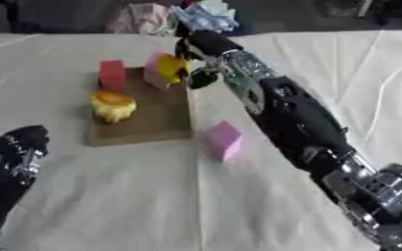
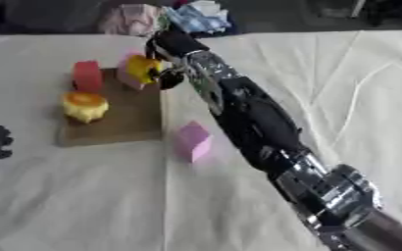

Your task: Pick up objects on the table and place them in the box.

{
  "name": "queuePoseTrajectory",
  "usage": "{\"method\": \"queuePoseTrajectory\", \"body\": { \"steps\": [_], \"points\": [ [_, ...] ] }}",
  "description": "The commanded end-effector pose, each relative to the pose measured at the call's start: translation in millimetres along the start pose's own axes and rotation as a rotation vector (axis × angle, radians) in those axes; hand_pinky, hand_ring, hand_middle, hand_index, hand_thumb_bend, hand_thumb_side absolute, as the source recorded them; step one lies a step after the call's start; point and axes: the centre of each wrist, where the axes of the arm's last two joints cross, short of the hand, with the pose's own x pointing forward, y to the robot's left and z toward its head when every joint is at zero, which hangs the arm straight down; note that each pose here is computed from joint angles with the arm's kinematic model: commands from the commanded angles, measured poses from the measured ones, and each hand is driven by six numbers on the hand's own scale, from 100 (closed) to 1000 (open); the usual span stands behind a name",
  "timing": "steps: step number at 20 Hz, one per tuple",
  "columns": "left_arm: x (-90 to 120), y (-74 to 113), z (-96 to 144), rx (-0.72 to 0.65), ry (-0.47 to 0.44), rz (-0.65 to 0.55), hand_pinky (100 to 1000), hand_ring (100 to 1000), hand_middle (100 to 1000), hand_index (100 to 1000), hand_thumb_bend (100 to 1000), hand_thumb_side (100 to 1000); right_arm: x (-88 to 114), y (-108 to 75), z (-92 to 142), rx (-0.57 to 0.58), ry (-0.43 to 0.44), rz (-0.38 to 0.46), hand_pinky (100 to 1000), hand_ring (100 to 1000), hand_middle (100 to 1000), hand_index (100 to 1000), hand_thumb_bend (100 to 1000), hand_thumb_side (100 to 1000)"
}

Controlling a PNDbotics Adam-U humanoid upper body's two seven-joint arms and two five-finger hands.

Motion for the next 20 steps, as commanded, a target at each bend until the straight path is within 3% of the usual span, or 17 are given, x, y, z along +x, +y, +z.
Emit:
{"method": "queuePoseTrajectory", "body": {
  "steps": [1, 9, 11, 14, 16, 20],
  "points": [
    [8.2, 0.7, -2.8, -0.004, -0.033, 0.000, 757, 775, 713, 768, 207, 570, 10.5, -15.0, -4.3, -0.023, -0.060, 0.038, 815, 628, 527, 510, 100, 100],
    [8.0, 1.0, -2.7, -0.004, -0.032, -0.002, 757, 773, 706, 755, 206, 571, 30.9, -13.9, -4.6, 0.109, -0.257, 0.053, 822, 653, 558, 554, 100, 100],
    [6.8, 1.3, -1.7, -0.004, -0.026, -0.003, 757, 773, 706, 750, 206, 571, 31.6, -9.5, -4.9, 0.141, -0.269, 0.046, 821, 660, 573, 628, 100, 205],
    [6.0, 1.6, -1.1, -0.003, -0.019, -0.005, 758, 775, 709, 745, 209, 571, 31.3, -6.9, -5.4, 0.148, -0.252, 0.048, 827, 674, 607, 742, 302, 423],
    [6.2, 1.6, -1.2, -0.002, -0.018, -0.006, 758, 775, 709, 745, 209, 571, 31.0, -7.5, -5.4, 0.135, -0.225, 0.068, 832, 692, 626, 797, 436, 519],
    [7.3, 1.1, -2.1, -0.003, -0.024, -0.004, 758, 775, 709, 748, 207, 570, 29.6, -11.0, -4.4, 0.102, -0.169, 0.108, 843, 723, 672, 873, 477, 560]
  ]
}}
